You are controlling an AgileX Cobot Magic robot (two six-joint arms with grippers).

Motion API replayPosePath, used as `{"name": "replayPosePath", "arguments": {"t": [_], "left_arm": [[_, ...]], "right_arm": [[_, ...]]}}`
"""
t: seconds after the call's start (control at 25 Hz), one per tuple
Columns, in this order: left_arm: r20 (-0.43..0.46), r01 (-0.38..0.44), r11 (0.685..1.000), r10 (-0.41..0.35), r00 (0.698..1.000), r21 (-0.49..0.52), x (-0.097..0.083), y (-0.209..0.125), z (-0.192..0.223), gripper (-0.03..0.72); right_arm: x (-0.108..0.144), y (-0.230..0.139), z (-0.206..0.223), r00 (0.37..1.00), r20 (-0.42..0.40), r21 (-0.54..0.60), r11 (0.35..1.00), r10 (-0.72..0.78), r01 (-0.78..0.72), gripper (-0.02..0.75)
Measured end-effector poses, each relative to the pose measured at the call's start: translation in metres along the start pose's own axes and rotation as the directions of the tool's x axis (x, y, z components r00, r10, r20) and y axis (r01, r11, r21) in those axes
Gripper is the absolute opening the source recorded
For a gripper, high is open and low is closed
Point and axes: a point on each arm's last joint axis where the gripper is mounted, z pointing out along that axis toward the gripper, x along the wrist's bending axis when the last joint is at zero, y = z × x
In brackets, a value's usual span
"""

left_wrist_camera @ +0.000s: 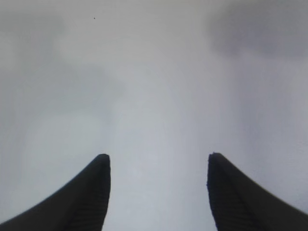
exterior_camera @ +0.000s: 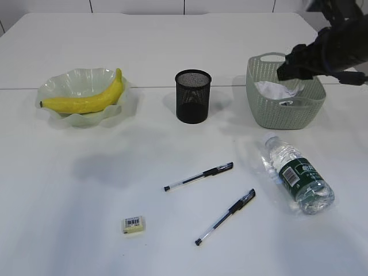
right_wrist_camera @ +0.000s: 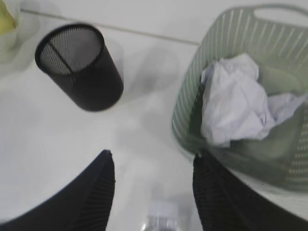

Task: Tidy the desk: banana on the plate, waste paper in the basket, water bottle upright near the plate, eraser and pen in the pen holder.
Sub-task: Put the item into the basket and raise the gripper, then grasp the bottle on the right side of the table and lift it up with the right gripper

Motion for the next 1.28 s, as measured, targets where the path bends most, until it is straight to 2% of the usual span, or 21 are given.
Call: {"name": "replayPosePath", "arguments": {"t": [0.12,0.24,0.64,0.8,0.96,1.08,1.28], "left_arm": [[0.003,0.000,1.000,0.000,1.000,-0.015,0.000,0.001,0.000,0.454],[0.004,0.000,1.000,0.000,1.000,-0.021,0.000,0.002,0.000,0.454],[0.006,0.001,1.000,-0.001,1.000,-0.021,-0.001,0.002,0.000,0.454],[0.012,0.005,1.000,-0.004,1.000,-0.020,-0.001,0.002,0.000,0.454],[0.015,0.002,1.000,-0.002,1.000,-0.019,-0.001,0.002,0.000,0.454],[0.017,0.003,1.000,-0.002,1.000,-0.019,-0.002,0.002,0.000,0.454],[0.017,-0.001,1.000,0.001,1.000,-0.004,-0.002,-0.001,0.003,0.454]], "right_arm": [[-0.002,-0.010,0.000,1.000,0.021,0.107,0.994,0.016,-0.018,0.396],[-0.002,-0.016,-0.001,0.999,0.025,0.168,0.985,0.028,-0.032,0.396],[0.005,-0.025,-0.003,0.999,-0.022,0.276,0.961,0.043,-0.035,0.396],[0.019,-0.029,0.007,0.999,-0.031,0.323,0.945,-0.044,0.051,0.398],[0.032,-0.036,0.022,0.987,0.059,0.401,0.909,-0.148,0.113,0.396],[0.034,-0.039,0.029,0.976,0.136,0.431,0.897,-0.173,0.099,0.396],[0.031,-0.043,0.038,0.971,0.168,0.437,0.896,-0.173,0.084,0.394]]}}
